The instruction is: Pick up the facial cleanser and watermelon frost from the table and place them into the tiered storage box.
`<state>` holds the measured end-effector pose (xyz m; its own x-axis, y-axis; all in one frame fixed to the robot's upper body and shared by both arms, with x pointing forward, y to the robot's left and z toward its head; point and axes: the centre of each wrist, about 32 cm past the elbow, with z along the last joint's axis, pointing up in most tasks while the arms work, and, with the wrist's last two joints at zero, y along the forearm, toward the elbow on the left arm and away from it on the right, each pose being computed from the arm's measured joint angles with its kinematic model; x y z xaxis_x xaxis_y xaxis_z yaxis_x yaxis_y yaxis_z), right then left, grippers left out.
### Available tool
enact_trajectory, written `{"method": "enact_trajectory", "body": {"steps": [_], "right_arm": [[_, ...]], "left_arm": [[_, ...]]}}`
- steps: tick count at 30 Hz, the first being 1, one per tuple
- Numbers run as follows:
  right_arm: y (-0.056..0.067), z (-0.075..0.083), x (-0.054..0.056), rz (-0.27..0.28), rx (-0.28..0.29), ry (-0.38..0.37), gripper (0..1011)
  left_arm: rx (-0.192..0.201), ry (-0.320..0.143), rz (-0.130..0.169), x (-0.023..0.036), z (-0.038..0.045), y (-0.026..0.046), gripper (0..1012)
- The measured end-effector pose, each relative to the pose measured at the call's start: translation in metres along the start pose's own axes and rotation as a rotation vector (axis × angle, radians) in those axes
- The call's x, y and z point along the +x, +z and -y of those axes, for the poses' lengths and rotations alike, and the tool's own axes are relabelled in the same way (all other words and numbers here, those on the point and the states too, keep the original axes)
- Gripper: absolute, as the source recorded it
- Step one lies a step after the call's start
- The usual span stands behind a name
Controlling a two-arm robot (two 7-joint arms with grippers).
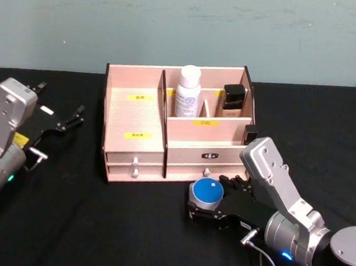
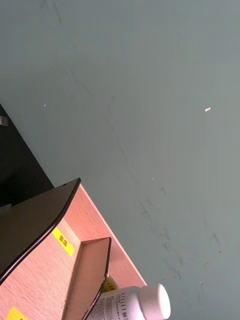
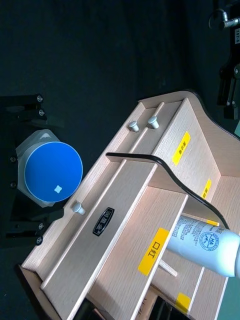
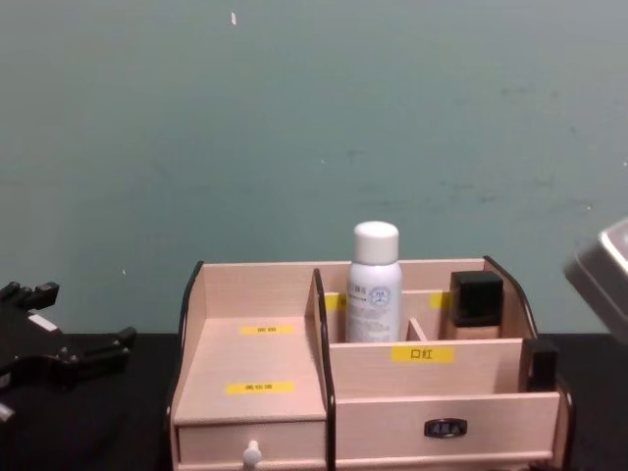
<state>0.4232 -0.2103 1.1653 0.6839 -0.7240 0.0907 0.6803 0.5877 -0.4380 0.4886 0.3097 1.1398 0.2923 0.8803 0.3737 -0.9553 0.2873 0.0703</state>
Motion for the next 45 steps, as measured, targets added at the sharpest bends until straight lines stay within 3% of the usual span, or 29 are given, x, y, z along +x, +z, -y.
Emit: {"method": "enact_trajectory", "body": {"steps": [25,37,45], "right_arm": [[-0.0017,-0.005,-0.0001,0.01,-0.007,0.006,998],[-0.0015,-0.0046,0.0,0.009,-0.005,0.006,729],[-0.0015,-0.0046,-0.0001,0.008,-0.005,0.005,728]], "left_arm": [[0.0,0.0,0.0,0.0,0.0,0.0,1001],[0.0,0.0,0.0,0.0,0.0,0.0,1001],[0.0,0.0,0.0,0.0,0.0,0.0,1001]]}}
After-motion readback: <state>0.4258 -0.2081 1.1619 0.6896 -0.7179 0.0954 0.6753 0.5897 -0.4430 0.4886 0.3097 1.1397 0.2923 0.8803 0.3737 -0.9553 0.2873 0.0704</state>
